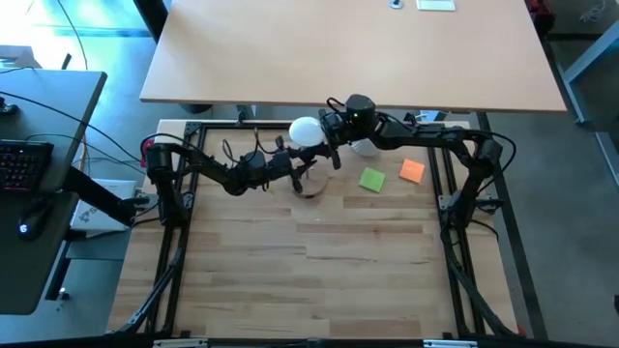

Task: Screw lightbulb
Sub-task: Insert the lightbulb into the lamp socket

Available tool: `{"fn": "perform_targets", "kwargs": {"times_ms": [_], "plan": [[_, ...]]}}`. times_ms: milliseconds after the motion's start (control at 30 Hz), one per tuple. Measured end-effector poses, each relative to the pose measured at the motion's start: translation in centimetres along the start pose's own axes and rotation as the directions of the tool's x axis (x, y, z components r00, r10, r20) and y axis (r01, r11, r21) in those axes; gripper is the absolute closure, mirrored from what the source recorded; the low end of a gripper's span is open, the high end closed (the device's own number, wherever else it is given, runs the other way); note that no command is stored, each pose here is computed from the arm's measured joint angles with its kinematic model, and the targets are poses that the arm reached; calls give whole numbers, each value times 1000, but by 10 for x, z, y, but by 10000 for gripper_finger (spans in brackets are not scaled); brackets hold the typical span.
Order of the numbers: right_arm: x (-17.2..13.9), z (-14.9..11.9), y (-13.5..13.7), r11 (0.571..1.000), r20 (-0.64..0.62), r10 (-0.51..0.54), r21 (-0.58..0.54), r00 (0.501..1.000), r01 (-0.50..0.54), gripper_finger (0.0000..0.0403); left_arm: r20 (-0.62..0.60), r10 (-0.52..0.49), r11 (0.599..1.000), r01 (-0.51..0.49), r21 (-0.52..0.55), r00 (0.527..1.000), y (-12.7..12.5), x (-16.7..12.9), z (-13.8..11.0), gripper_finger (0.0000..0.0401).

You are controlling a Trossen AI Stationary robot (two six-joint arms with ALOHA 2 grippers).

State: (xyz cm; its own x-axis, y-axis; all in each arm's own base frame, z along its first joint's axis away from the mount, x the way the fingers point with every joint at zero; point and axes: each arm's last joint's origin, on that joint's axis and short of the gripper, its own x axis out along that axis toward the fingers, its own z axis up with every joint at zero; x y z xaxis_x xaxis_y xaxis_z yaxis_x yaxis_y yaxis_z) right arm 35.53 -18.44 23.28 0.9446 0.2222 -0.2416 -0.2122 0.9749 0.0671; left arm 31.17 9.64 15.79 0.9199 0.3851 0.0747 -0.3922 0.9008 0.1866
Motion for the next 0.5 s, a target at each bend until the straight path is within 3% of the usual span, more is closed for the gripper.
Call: {"fn": "perform_targets", "kwargs": {"times_ms": [233,500], "plan": [[13,3,14,992,-25,-122,29,992,123,265,-6,29,1000,-29,-5,1000,-1,-1,0,261],[23,5,23,953,-39,-270,129,962,273,265,-23,121,992,-120,44,992,-9,-3,2,261]]}}
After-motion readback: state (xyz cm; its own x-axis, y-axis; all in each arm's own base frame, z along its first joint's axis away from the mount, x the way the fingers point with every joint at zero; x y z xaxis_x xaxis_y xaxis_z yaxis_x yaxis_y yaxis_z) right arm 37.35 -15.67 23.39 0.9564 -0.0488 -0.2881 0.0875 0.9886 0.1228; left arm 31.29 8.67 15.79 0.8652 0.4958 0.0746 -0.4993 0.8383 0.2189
